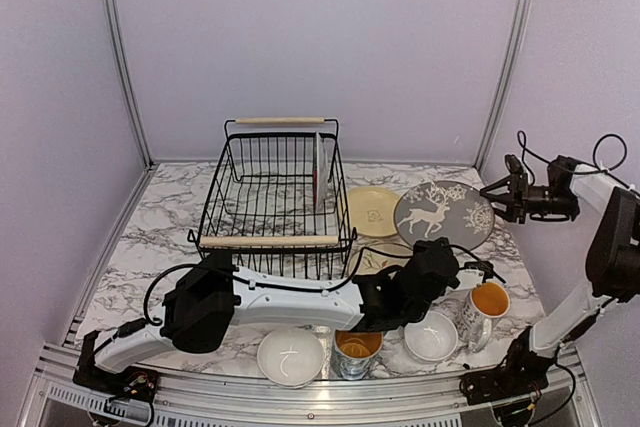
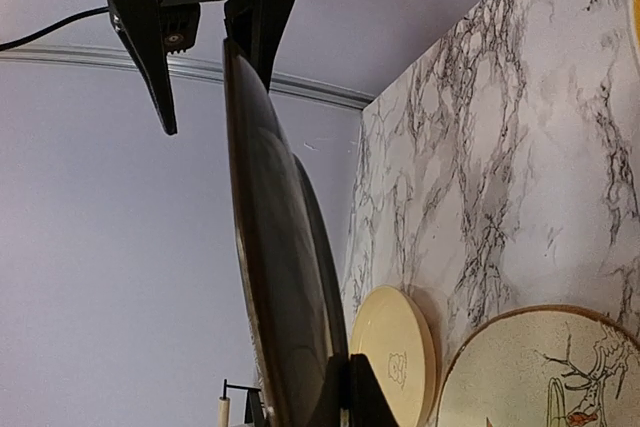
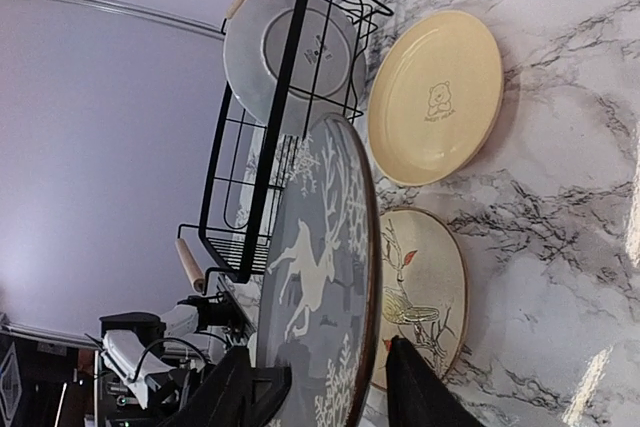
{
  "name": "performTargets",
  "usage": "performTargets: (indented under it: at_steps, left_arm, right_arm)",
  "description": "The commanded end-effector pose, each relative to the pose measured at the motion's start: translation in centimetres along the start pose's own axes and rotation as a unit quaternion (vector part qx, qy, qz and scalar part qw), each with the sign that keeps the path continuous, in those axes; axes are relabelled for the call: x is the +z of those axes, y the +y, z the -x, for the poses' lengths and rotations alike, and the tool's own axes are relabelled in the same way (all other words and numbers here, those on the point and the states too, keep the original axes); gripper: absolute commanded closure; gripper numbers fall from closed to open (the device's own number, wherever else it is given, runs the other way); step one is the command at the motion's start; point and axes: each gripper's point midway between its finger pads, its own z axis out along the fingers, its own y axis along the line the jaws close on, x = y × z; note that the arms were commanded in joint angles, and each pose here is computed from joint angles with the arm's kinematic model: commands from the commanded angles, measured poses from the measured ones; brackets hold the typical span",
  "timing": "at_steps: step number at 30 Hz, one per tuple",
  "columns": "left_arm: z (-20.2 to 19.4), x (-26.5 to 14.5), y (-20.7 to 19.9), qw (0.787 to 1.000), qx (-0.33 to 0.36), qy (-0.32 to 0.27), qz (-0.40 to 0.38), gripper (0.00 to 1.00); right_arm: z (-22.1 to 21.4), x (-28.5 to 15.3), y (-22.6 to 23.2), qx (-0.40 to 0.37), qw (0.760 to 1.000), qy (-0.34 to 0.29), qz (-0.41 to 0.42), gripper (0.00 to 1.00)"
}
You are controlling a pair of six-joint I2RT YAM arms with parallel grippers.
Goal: Load the mixed dishes into the dish rack
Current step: Pass from the right arm to the left, then insert the plate into the dish rack.
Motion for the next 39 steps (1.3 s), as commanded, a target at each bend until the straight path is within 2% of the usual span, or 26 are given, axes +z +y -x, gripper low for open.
performTargets:
  at_steps: [1,12,16,19,23,27,33,36,39]
  left_arm:
    - [2.6,-2.1,10.2,0.988,-0.124,-0.054,0.079,1.0]
    - [4.0,-8.5,21.6,0.937,-0.308,-0.155,0.049,1.0]
    - [3.2,-10.8,24.5,0.915,-0.365,-0.168,0.034,1.0]
    - [1.6,-12.6,26.8,0.899,-0.404,-0.166,0.033,1.0]
    - [-2.3,-14.7,30.7,0.865,-0.474,-0.157,0.036,1.0]
    - [-8.1,-14.7,33.0,0.832,-0.538,-0.127,0.04,1.0]
    - [-17.9,-13.3,34.6,0.76,-0.641,-0.089,0.058,1.0]
    - [-21.6,-12.1,33.5,0.723,-0.683,-0.069,0.068,1.0]
    - [-24.2,-10.5,32.6,0.696,-0.712,-0.056,0.065,1.0]
  right_arm:
    - [2.3,-2.1,1.6,-0.053,0.998,-0.035,0.0,0.52]
    - [4.1,-2.9,-0.3,-0.115,0.991,-0.038,-0.057,0.45]
    - [4.5,-2.8,-1.9,-0.14,0.986,-0.04,-0.078,0.44]
    - [4.4,-3.0,-4.1,-0.167,0.976,-0.047,-0.135,0.44]
    - [4.1,-4.1,-6.6,-0.23,0.942,-0.073,-0.232,0.44]
    - [2.5,-4.4,-8.2,-0.264,0.919,-0.101,-0.276,0.44]
    - [2.4,-4.9,-9.5,-0.273,0.904,-0.115,-0.309,0.44]
    - [2.4,-4.8,-9.8,-0.269,0.904,-0.119,-0.309,0.44]
    - [2.2,-4.8,-10.0,-0.265,0.906,-0.117,-0.309,0.44]
